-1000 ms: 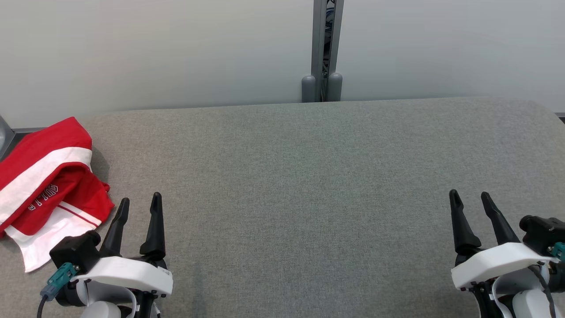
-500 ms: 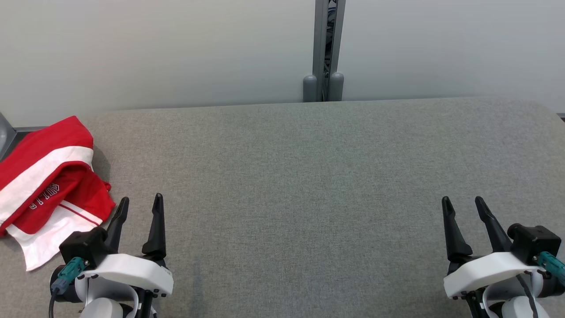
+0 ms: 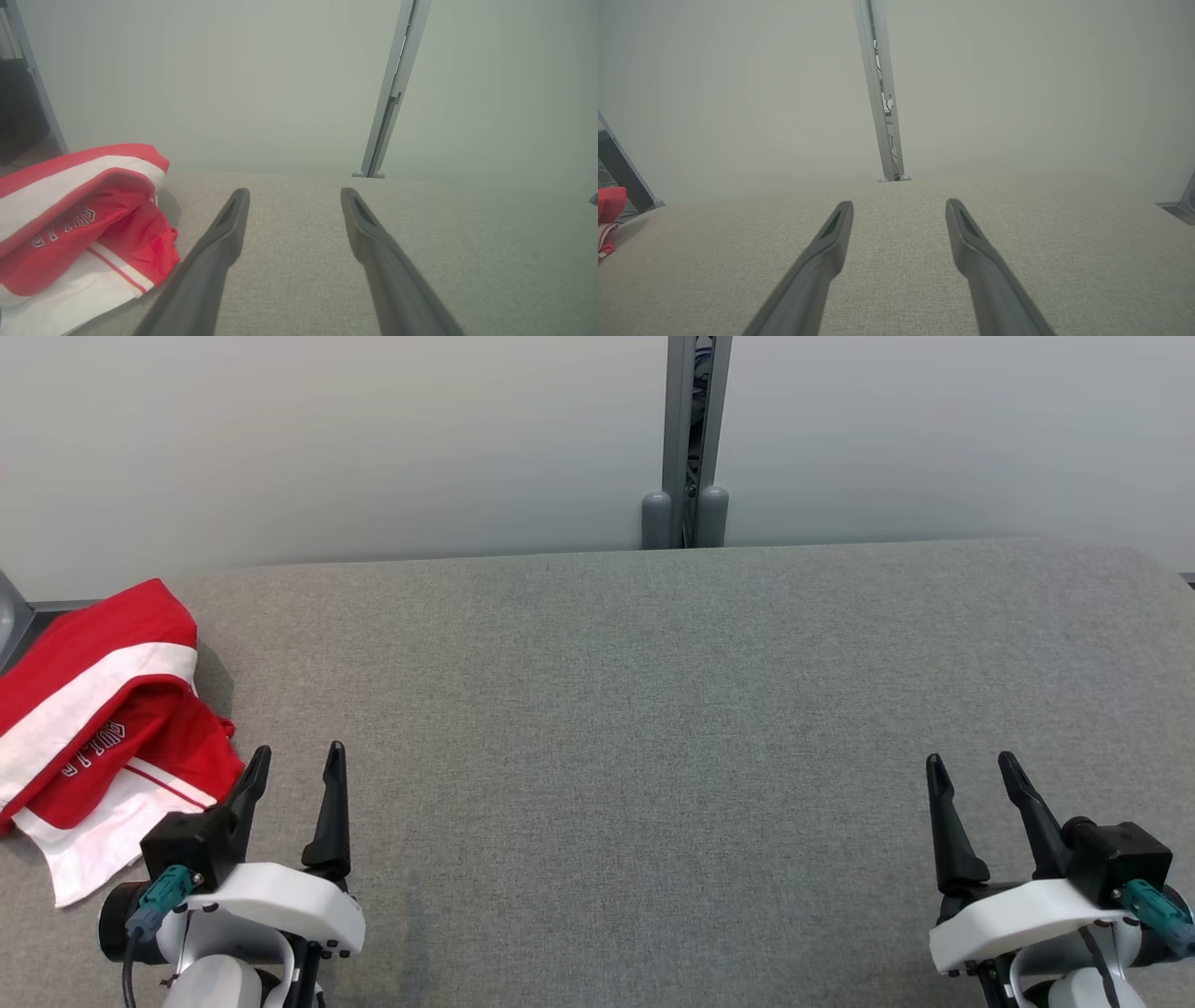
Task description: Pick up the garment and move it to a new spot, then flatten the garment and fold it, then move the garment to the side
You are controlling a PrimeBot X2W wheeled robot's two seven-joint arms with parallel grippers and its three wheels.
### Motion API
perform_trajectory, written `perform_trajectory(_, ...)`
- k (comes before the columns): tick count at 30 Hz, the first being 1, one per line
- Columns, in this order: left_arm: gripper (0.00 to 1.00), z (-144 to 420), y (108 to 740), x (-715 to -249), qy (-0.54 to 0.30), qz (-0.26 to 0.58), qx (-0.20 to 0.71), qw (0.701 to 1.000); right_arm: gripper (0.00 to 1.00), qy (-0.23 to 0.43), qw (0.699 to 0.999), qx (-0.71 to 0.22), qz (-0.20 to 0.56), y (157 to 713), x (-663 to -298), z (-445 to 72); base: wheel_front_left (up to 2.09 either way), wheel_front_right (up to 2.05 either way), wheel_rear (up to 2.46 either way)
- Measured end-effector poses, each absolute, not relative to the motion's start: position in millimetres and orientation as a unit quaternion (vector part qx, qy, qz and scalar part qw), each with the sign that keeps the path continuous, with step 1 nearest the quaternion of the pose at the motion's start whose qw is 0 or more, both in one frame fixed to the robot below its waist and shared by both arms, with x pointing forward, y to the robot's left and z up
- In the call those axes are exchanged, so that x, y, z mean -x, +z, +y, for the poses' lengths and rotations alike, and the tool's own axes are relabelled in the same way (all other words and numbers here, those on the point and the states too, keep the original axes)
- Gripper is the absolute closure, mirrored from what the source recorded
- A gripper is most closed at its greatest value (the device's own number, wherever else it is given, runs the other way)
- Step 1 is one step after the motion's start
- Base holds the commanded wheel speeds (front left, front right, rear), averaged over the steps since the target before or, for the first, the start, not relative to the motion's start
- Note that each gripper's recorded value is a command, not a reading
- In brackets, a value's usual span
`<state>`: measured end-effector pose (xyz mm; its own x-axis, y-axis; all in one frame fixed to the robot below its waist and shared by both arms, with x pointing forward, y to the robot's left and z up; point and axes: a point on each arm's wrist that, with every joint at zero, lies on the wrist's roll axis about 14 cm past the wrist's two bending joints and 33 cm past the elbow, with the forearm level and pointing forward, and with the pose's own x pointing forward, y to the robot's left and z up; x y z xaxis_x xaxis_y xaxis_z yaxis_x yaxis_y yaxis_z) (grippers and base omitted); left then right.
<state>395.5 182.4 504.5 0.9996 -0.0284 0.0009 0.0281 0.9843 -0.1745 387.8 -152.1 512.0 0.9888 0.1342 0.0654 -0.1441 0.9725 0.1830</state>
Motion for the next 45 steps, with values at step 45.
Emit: perform_trajectory(45, 0.00, 196.9, 501.0, -390.2, 0.011, 0.013, 0.035, 0.999, 0.00, 0.094, 0.993, -0.050, -0.043, 512.2, -393.3, -136.3, 0.00, 0.00, 0.00)
